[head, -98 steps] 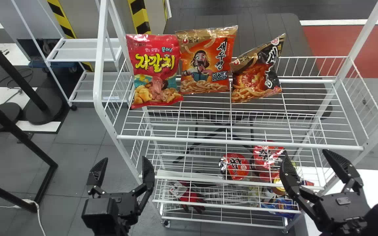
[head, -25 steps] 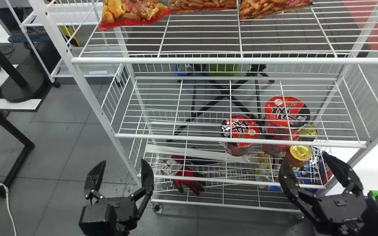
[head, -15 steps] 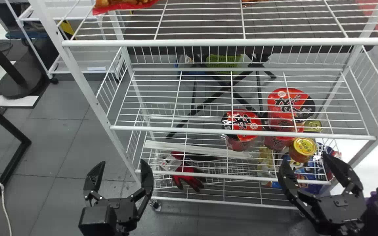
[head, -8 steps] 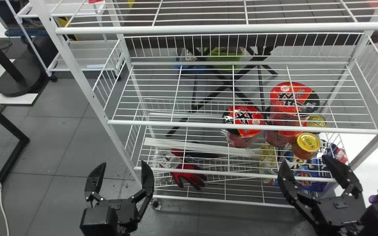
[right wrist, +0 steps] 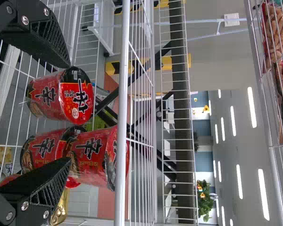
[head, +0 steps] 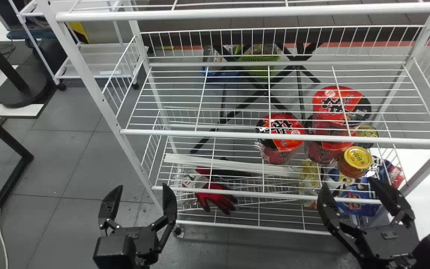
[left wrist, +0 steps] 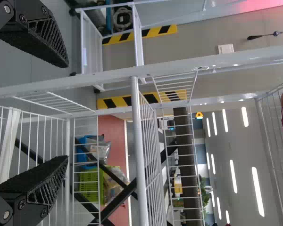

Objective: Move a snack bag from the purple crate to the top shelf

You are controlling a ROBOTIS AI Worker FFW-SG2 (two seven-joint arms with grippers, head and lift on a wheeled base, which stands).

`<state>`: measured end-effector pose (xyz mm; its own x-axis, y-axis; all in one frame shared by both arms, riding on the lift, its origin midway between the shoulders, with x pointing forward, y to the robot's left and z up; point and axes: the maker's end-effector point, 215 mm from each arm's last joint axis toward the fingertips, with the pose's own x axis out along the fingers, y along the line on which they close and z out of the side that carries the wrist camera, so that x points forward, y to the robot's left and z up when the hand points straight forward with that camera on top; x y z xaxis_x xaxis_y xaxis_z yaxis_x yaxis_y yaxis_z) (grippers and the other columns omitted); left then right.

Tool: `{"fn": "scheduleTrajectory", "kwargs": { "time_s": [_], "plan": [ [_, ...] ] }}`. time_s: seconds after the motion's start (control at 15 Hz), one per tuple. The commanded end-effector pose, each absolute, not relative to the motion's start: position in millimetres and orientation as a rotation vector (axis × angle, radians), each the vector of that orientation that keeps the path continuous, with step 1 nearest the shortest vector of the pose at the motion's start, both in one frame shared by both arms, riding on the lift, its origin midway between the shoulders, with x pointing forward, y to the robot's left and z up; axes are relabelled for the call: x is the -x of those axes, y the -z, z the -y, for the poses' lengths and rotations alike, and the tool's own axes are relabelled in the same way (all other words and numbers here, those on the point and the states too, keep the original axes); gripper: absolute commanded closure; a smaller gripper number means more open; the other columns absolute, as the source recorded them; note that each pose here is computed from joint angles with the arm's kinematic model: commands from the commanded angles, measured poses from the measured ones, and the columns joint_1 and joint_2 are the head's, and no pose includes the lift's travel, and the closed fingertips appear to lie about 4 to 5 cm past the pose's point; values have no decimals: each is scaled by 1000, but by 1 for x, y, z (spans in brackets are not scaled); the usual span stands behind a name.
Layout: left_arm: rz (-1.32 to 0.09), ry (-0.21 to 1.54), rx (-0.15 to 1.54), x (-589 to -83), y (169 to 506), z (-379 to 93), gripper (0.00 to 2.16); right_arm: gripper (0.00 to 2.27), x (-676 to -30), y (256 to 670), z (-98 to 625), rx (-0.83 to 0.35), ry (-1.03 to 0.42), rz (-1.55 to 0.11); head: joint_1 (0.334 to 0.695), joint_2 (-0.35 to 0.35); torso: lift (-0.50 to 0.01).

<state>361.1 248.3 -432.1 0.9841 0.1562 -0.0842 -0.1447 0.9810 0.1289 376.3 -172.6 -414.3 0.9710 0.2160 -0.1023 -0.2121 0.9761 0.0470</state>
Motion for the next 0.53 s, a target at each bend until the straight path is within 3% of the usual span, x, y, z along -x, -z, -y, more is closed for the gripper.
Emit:
{"fn": "scheduleTrajectory", "kwargs": {
  "time_s": [0.0,0.47],
  "plan": [
    [-95,-152,-123,-361,433,-248,130,124,-376,415,172,-36,-217,-108,695,118,-398],
    [-95,-154,-122,-361,433,-249,130,127,-376,411,173,-35,-217,-93,695,118,-426]
  ]
}}
